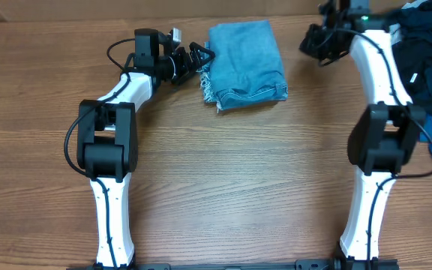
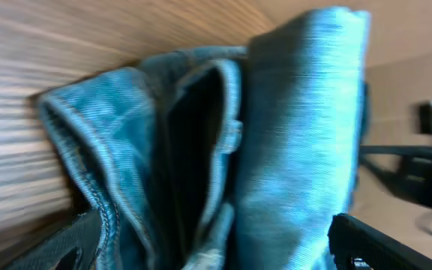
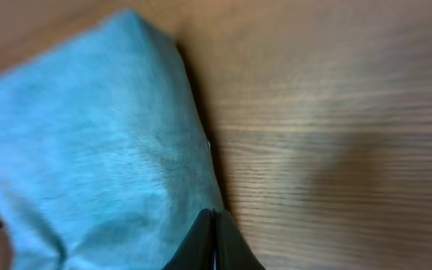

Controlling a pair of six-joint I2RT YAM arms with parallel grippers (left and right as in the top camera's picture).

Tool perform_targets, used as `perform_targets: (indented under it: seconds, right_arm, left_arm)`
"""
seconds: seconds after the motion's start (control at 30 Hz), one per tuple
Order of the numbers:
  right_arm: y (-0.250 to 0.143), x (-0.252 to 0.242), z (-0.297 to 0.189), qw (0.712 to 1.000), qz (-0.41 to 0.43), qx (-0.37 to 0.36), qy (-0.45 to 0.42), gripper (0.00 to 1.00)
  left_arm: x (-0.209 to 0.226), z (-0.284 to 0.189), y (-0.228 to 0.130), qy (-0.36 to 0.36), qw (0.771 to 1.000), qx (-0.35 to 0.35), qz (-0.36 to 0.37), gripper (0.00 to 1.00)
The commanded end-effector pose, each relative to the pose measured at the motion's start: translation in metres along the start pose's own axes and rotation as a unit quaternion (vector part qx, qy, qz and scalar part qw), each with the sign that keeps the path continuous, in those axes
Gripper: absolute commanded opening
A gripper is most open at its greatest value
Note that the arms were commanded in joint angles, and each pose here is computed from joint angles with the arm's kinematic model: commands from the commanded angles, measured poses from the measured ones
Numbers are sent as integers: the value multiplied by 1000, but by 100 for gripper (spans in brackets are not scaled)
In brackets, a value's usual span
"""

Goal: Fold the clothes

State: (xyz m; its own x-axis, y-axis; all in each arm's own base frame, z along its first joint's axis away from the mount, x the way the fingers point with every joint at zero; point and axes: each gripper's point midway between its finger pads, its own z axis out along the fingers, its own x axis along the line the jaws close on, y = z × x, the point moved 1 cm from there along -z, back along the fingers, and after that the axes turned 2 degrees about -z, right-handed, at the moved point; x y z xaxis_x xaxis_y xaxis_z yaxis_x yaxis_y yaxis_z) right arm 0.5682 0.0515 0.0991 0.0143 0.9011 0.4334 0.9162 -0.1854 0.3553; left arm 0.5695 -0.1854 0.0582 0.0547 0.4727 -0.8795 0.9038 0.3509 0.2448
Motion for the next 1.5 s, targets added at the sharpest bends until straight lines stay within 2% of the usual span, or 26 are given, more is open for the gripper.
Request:
perform_targets:
  seconds: [0.0, 0.13, 0.37, 0.6, 0.87, 0.9, 0.97, 1.0, 1.13, 1.33, 1.47]
  right_arm:
    - [-16, 10, 30, 1000, -2, 29, 8, 4]
    - [-28, 13, 47, 999, 6, 51, 18, 4]
    - [-53, 52, 72, 994, -11, 88, 62, 4]
    - [-70, 89, 81, 990, -39, 107, 85, 4]
    - [-77, 103, 81, 986, -40, 119, 109, 4]
    - [-78, 103, 81, 986, -40, 121, 108, 4]
    - [-79, 101, 80, 986, -37, 125, 107, 4]
    - [-79, 100, 79, 986, -35, 126, 106, 4]
    - [-77, 91, 76, 986, -26, 126, 102, 4]
    - [-59, 67, 52, 989, -10, 116, 90, 4]
    - [-27, 35, 13, 995, 15, 77, 63, 4]
  left_arm:
    - [-16, 1, -13, -58, 997, 42, -7, 100]
    - [-15, 2, -16, -57, 997, 47, 0, 100]
    - [-5, 12, -28, -20, 998, 53, 9, 100]
    - [-6, 17, -33, -14, 998, 55, 17, 100]
    - [-6, 26, -39, 2, 998, 55, 18, 100]
    - [-7, 27, -40, 2, 998, 55, 20, 95]
    - [-7, 29, -41, 5, 998, 54, 20, 69]
    - [-7, 30, -42, 7, 998, 54, 21, 50]
    - [-7, 32, -42, 11, 999, 52, 13, 4]
    - [-17, 32, -34, -8, 999, 38, 9, 4]
    - [-42, 19, 1, -62, 998, -13, 11, 4]
